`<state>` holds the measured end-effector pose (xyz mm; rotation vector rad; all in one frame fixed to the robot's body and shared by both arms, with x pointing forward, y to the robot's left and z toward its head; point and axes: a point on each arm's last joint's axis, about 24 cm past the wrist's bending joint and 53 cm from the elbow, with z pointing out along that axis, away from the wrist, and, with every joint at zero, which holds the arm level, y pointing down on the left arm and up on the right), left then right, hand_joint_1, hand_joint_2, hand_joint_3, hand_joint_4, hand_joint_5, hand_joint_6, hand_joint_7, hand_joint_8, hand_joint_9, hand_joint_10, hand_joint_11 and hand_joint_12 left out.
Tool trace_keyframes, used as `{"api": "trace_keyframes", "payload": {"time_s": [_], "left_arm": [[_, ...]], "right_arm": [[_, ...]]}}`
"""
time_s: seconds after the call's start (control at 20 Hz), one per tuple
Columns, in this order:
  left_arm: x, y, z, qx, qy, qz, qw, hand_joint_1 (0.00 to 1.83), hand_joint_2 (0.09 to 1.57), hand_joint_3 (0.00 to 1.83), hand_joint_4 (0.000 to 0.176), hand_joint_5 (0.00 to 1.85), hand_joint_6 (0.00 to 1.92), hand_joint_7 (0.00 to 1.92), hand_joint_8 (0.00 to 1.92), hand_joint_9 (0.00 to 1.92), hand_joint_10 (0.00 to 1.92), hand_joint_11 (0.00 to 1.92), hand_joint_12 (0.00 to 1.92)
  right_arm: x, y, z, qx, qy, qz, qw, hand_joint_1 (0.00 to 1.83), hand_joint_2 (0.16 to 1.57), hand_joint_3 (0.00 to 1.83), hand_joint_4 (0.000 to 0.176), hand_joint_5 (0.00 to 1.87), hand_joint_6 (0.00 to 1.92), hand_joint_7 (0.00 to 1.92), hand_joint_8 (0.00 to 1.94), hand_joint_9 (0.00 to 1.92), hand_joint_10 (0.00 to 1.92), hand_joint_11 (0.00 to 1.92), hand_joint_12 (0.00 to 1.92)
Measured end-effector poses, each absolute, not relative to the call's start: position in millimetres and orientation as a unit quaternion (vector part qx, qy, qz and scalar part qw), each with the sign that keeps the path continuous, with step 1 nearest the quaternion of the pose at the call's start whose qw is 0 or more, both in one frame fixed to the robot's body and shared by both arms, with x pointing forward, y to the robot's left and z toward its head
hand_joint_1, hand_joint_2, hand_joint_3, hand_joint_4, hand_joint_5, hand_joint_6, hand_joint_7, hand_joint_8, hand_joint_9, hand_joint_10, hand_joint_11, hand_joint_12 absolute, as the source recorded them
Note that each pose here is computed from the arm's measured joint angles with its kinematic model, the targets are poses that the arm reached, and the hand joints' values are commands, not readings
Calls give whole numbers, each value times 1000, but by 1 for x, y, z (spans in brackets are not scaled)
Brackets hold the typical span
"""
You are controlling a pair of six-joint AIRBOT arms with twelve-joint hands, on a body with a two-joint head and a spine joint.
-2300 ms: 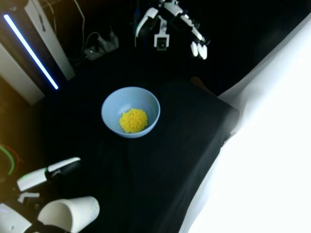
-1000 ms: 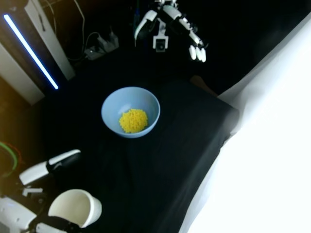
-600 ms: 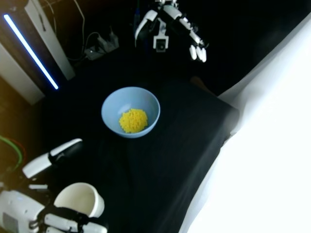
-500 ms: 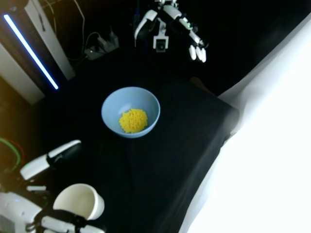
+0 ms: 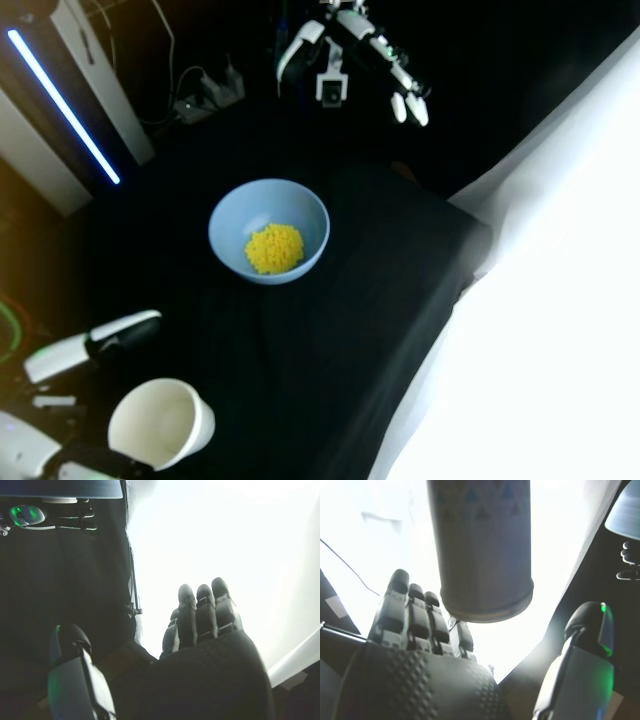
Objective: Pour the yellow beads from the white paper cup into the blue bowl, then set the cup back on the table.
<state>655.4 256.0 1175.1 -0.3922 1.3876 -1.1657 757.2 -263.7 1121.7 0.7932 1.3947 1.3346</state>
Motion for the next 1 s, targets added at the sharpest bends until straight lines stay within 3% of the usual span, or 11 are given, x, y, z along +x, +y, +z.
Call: {"api": "trace_keyframes", "payload": {"time_s": [0.1,0.15,0.25,0.3,0.4,0.55,0.65,0.75,0.8,0.95,1.0], "left_arm": [[655,257,1177,-169,597,-503,602,451,814,1,83,0,0,276,0,164,0,0,487],[655,259,1179,-168,595,-503,605,476,805,0,86,0,0,291,3,170,2,0,471],[654,264,1187,-169,589,-501,611,463,812,1,51,0,0,286,1,190,6,0,435],[651,269,1192,-166,587,-498,617,448,805,0,60,0,0,287,1,212,9,0,451],[645,284,1200,-169,582,-485,631,436,776,0,106,0,0,277,1,221,6,0,419],[637,293,1213,-162,572,-478,646,388,782,0,87,0,0,287,1,199,0,0,462],[633,292,1223,-153,561,-482,656,388,767,0,112,0,0,294,3,198,1,0,447],[625,291,1232,-142,550,-486,664,399,782,2,62,0,0,277,0,206,1,0,469],[620,292,1239,-135,545,-484,671,352,774,0,83,0,0,209,0,171,0,0,458],[607,296,1260,-119,524,-483,692,327,797,8,87,0,0,183,0,164,0,0,503],[602,295,1268,-109,515,-485,698,327,826,18,123,0,0,194,5,181,7,0,507]], "right_arm": [[754,-266,1129,326,575,555,505,722,462,0,176,0,0,9,0,0,0,0,188],[752,-266,1132,324,575,557,504,724,447,0,176,0,0,1,0,0,0,0,123],[747,-262,1138,315,574,564,503,750,443,1,176,0,0,0,0,0,0,0,29],[744,-260,1141,309,574,567,503,733,447,2,176,0,0,0,0,0,0,0,22],[737,-260,1155,296,568,574,511,719,454,5,176,0,0,0,0,0,0,0,0],[727,-255,1170,278,556,585,521,688,441,0,176,0,0,0,0,0,0,25,12],[720,-246,1176,271,546,598,520,679,420,0,176,0,0,0,0,0,0,30,16],[711,-241,1185,257,543,607,520,692,410,0,176,0,0,0,0,0,0,20,14],[706,-243,1197,245,532,613,531,726,426,0,176,0,0,0,0,0,0,0,1],[696,-253,1222,228,508,618,554,713,459,11,176,0,0,0,0,0,0,0,0],[691,-257,1232,223,497,622,562,694,460,11,176,0,0,14,5,0,0,0,0]]}}
